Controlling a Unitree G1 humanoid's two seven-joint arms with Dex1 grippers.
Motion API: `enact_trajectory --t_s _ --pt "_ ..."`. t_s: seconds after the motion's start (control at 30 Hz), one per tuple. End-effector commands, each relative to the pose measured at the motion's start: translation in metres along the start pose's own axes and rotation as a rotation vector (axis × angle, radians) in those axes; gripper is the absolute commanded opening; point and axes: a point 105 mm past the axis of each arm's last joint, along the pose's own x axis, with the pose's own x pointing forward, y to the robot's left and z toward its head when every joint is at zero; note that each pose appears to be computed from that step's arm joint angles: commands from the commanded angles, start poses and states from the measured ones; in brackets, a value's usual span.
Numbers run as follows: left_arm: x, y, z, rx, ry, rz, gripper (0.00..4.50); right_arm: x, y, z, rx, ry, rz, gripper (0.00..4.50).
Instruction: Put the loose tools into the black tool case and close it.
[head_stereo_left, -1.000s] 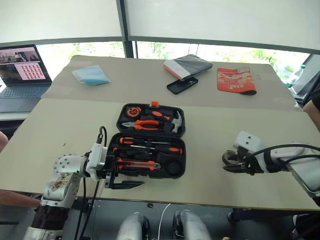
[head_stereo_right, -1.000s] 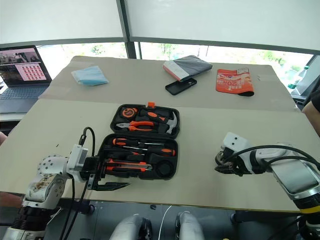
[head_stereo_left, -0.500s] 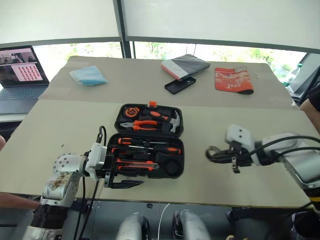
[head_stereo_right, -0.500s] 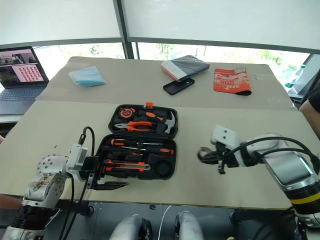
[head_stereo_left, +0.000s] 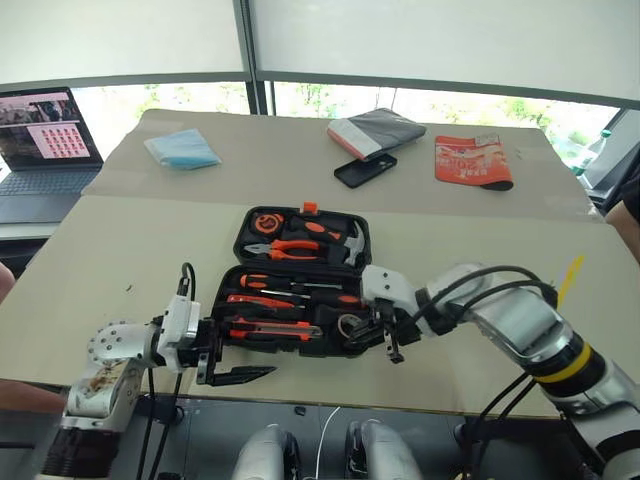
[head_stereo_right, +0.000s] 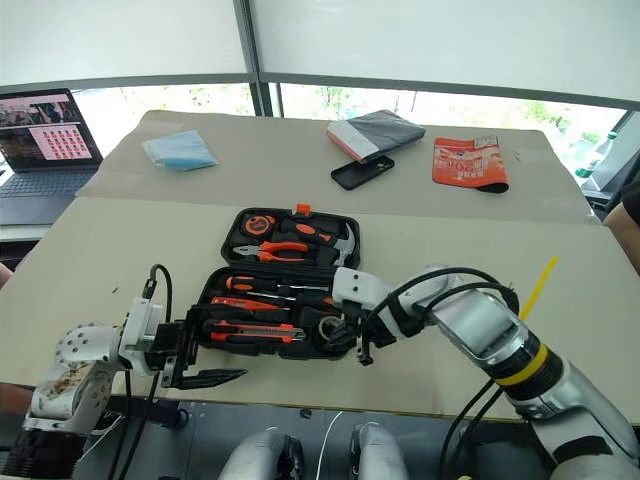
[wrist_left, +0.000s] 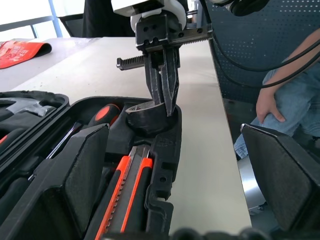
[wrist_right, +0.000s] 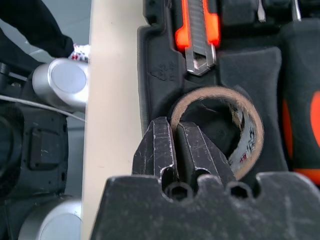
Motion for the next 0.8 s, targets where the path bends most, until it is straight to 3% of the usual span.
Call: enact_trajectory --t_s 0.03,0.13,0.2,0.27,0.4,0.53,0.67,0.77,0.8 --pt "-0.003 0.001 0.011 0.049 -0.006 0.021 4.50 -0.006 -0.006 -0.002 -0.014 0.045 -0.040 0.04" --pt "-0.004 0.003 0.010 0.040 -0.001 0.044 4.50 -0.002 -0.003 -0.005 -0.007 0.077 -0.016 0.04" --pt "-0.006 0.007 0.011 0.033 0.003 0.071 4.50 0.000 0.000 -0.003 -0.031 0.081 0.004 0.77" --pt "-0.009 0.012 0.013 0.031 0.011 0.094 4.50 0.000 -0.001 0.002 -0.046 0.067 0.005 1.16" --pt "-0.017 0.025 0.016 0.034 0.025 0.164 4.50 -0.011 0.003 0.024 -0.046 -0.054 0.075 2.56" --pt "-0.027 0.041 0.018 0.047 0.036 0.245 4.50 -0.031 0.010 0.041 -0.053 -0.186 0.166 2.56" --pt "-0.044 0.071 0.015 0.037 0.096 0.401 4.50 -0.054 -0.012 0.037 -0.049 -0.294 0.067 2.56" --pt "-0.078 0.098 -0.001 -0.015 0.201 0.634 3.89 -0.071 -0.044 0.020 -0.048 -0.364 -0.142 1.92" --pt "-0.083 0.101 -0.004 -0.024 0.215 0.660 3.44 -0.073 -0.048 0.017 -0.048 -0.368 -0.171 1.50"
